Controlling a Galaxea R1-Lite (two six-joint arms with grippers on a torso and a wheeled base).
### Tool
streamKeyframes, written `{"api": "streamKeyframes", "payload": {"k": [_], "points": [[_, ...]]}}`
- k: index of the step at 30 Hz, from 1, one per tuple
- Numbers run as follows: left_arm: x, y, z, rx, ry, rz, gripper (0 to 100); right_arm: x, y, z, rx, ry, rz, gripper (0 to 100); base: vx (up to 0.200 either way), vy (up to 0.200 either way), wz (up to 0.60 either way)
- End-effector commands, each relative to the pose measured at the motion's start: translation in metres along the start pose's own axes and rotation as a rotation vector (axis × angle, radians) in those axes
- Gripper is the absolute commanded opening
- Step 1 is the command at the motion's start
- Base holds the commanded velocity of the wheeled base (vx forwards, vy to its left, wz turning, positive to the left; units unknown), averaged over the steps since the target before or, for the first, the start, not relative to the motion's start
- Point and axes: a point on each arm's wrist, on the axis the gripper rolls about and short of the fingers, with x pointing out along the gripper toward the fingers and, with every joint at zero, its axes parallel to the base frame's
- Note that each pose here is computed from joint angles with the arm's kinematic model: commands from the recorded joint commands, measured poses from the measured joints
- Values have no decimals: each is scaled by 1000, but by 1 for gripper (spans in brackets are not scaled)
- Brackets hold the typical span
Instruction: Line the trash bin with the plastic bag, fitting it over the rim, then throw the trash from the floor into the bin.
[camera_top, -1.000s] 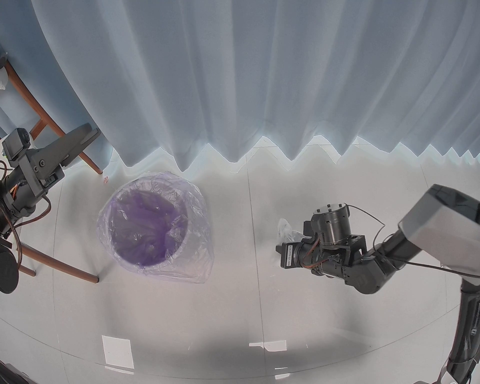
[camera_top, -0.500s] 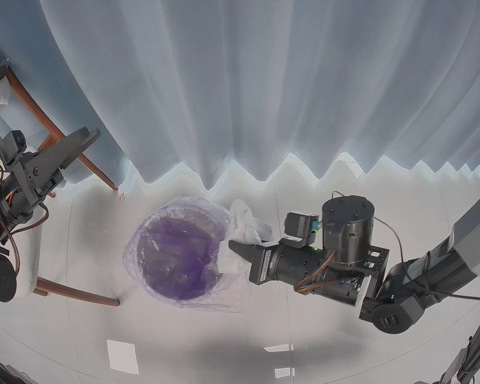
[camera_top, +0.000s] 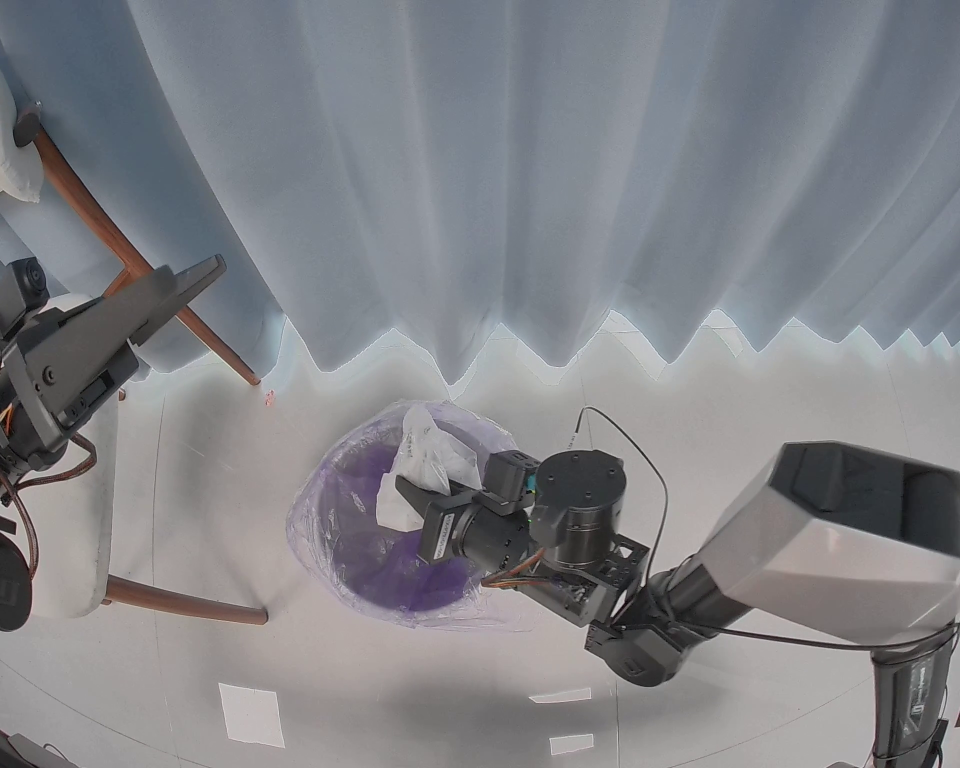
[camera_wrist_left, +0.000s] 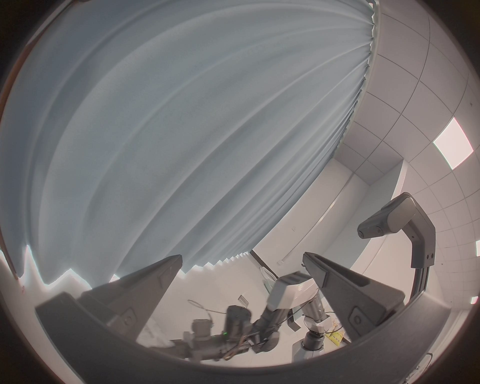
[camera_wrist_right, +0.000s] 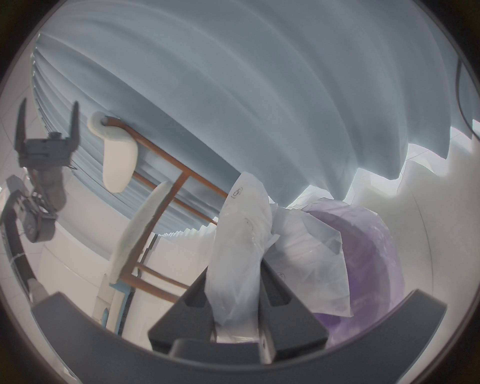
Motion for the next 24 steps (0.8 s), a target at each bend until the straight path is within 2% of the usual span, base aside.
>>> {"api": "streamKeyframes", "payload": {"k": [1, 8, 13, 14, 19, 24], "points": [[2, -8, -1, 1, 0, -29, 100, 36, -21, -40, -22, 5, -31, 0, 0, 0, 0], [1, -8, -2, -4, 2, -27, 100, 40, -30, -61, -35, 41, -50, 0, 0, 0, 0], [1, -8, -2, -4, 2, -27, 100, 40, -30, -63, -35, 45, -51, 0, 0, 0, 0], [1, -8, -2, -4, 2, -26, 100, 39, -30, -61, -35, 43, -50, 100, 0, 0, 0], [1, -8, -2, -4, 2, -27, 100, 37, -23, -55, -29, 9, -31, 100, 0, 0, 0], [1, -8, -1, 8, 2, -28, 100, 20, -9, -23, -33, -36, -15, 100, 0, 0, 0]]}}
